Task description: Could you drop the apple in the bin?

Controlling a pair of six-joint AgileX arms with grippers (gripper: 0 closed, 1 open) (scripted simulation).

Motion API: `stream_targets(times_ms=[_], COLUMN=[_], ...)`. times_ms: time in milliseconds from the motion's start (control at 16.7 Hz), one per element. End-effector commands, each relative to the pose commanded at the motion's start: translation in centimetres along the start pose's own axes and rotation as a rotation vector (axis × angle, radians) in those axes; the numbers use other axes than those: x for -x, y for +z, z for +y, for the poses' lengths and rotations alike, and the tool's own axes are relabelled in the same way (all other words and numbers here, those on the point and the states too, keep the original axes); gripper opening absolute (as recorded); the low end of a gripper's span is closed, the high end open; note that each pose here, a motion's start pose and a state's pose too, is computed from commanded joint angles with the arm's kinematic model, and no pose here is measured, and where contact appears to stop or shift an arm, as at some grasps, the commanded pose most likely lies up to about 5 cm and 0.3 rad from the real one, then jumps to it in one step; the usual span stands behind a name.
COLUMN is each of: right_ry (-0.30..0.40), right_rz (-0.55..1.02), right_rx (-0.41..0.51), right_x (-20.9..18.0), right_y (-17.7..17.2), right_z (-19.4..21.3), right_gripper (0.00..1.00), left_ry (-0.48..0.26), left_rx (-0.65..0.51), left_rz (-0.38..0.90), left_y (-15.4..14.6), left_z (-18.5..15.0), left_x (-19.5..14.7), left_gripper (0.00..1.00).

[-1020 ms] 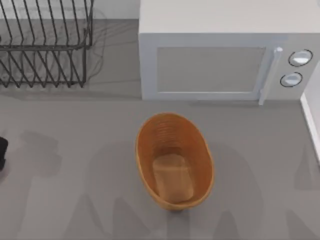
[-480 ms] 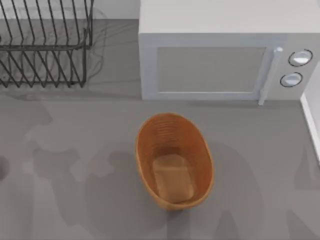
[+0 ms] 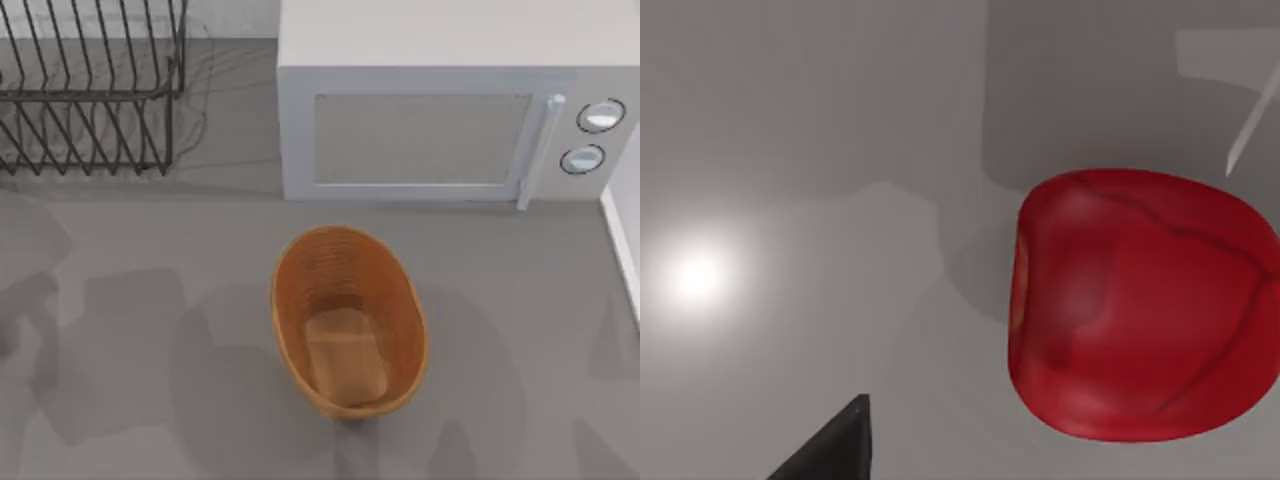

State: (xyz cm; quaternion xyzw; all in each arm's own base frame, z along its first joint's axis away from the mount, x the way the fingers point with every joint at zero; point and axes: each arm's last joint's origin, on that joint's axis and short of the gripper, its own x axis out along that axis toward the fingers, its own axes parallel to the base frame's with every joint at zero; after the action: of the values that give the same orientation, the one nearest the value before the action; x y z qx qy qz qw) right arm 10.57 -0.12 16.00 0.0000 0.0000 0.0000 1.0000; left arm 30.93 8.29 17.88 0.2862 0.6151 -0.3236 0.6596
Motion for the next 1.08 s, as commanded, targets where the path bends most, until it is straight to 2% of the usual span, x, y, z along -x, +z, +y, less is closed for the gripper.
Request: stream_targets(times_ms=[360,840,1080], right_ry=[0.000,0.000,0.000], right_rz=[0.000,0.000,0.000], right_rx=[0.000,0.000,0.000], right_x=[0.0,0.0,0.0], right_y=[0.0,0.0,0.0], right_z=[0.0,0.0,0.0], right_gripper=[1.00,1.00,1.00], left_ry=[-0.004,-0.001,-0.004], left_rx=[-0.003,0.000,0.000], left_rz=[0.003,0.000,0.002], left_y=[0.1,0.0,0.0], left_z=[-0.1,0.1,0.0], left_x=[-0.2,-6.6,-7.0], left_gripper=[1.00,1.00,1.00])
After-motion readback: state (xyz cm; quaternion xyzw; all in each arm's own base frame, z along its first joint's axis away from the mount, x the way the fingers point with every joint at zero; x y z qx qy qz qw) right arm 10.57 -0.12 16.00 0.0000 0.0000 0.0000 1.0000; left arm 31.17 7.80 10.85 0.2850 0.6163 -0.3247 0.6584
